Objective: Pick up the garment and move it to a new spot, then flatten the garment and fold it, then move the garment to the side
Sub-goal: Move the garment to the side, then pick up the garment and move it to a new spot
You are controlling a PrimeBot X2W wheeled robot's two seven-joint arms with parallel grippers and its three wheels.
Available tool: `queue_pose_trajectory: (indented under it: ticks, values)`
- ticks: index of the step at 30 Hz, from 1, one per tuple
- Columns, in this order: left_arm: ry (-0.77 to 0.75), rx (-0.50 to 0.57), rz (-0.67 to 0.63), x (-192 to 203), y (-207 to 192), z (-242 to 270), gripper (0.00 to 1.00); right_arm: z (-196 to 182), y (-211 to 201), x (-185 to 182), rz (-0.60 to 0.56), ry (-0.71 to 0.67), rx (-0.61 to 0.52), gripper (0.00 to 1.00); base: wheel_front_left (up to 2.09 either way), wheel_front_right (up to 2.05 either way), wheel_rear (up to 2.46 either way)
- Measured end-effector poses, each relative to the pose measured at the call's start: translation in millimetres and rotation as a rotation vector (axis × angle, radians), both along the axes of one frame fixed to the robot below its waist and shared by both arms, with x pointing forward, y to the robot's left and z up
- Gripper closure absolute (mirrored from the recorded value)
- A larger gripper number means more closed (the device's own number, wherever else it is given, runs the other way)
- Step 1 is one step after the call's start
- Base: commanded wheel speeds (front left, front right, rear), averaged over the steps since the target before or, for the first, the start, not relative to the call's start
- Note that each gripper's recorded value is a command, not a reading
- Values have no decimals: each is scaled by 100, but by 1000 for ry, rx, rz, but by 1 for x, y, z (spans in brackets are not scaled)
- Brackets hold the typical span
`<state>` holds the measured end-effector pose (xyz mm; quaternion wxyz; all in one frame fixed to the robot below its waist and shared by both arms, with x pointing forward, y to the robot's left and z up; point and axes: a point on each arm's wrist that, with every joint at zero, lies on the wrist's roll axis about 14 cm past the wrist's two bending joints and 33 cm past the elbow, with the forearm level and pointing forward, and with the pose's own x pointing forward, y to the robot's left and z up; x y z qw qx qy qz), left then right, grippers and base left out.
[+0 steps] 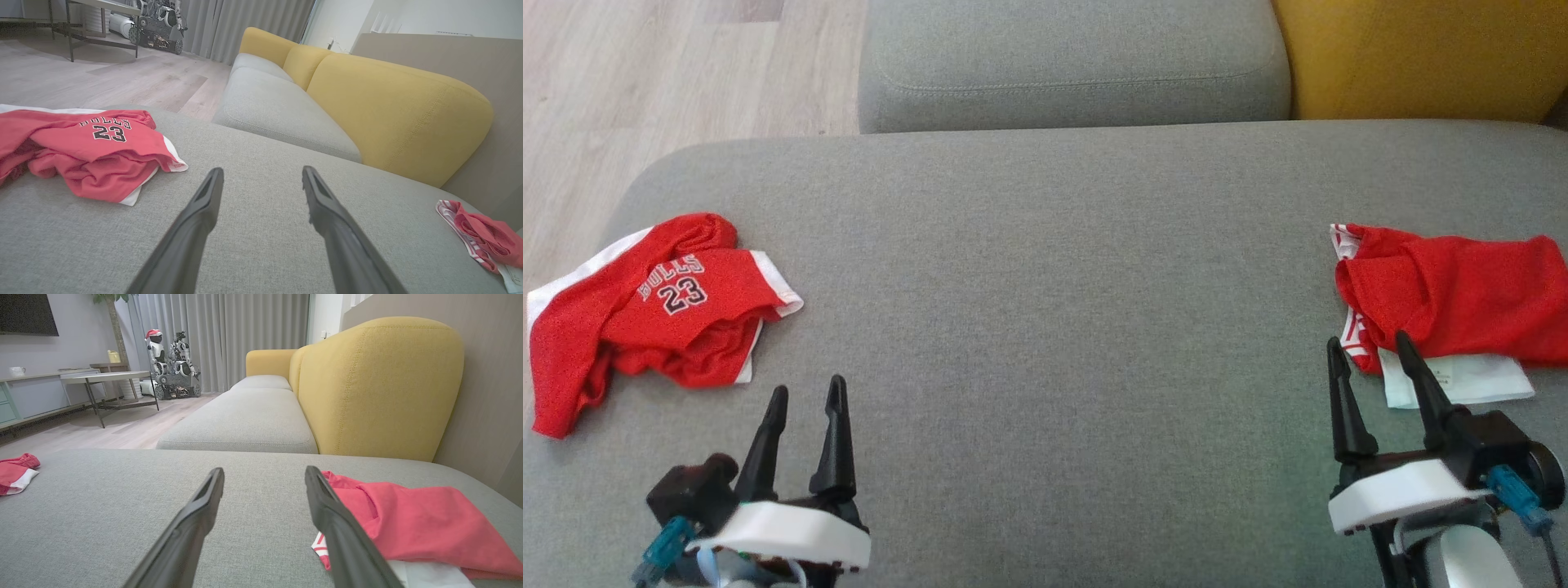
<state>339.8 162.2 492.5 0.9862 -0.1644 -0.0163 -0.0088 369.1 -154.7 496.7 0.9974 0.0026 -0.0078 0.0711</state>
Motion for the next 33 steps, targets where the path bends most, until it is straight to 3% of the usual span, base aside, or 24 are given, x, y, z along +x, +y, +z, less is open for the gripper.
queue_pose_trajectory:
  ticks: [10,22,33]
  values:
    - [3,0,20,-3,6,-1,0,-1,14,2,41,5,8,0,0,0,0]
    - [-8,13,193,-25,59,3,0,-3,96,10,284,15,23,0,0,0,0]
    - [-16,24,467,-88,131,6,0,-9,188,6,556,41,29,0,0,0,0]
